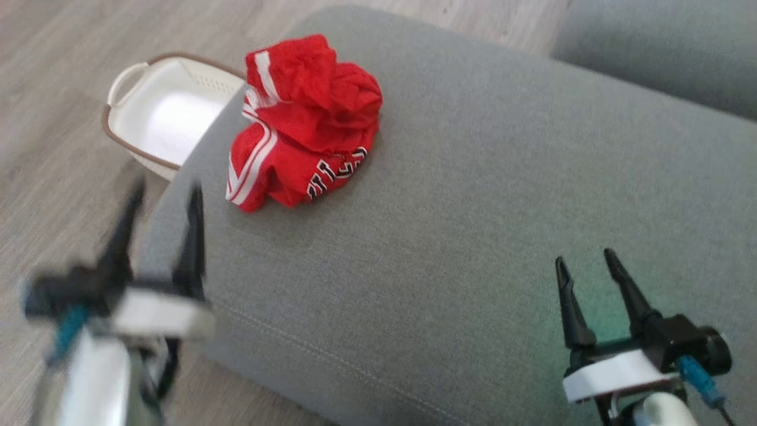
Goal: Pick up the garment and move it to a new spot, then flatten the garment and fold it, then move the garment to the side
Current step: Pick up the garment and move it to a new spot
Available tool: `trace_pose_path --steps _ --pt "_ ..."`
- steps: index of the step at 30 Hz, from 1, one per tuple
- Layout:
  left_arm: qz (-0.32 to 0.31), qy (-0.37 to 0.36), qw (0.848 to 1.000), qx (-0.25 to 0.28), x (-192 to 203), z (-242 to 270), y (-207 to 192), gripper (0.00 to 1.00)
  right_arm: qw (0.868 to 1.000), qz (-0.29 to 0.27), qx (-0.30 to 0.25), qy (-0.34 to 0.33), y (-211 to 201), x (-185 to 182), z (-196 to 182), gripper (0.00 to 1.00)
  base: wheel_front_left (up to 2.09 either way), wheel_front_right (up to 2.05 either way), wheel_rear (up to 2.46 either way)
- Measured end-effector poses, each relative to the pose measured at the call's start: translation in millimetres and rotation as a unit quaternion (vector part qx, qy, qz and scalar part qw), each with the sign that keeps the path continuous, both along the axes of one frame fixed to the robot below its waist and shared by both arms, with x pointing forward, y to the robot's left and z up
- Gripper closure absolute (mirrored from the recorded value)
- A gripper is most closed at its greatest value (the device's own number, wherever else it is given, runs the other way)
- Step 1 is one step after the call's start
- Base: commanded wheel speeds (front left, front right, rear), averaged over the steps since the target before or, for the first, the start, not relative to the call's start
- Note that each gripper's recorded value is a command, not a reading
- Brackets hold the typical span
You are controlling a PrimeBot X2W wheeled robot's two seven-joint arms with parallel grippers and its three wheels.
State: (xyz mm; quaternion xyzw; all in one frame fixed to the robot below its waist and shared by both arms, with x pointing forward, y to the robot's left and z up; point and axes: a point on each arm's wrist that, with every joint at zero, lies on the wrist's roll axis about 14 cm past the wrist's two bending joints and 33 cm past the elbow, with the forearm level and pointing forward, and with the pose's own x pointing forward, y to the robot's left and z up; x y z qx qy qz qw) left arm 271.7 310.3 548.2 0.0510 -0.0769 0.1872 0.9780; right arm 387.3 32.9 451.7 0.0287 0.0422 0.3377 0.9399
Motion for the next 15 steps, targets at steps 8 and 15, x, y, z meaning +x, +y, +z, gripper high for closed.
trace_pose_path --steps 8,15 --pt "-0.078 0.003 0.990 0.115 122 88 28 0.00 0.999 -0.033 -0.016 -0.006 -16 36 -16 0.00 0.00 0.00 0.00" --pt "-0.125 0.133 0.982 0.047 202 51 26 0.00 0.998 -0.059 -0.033 -0.003 -38 60 -35 0.00 0.00 0.00 0.00"
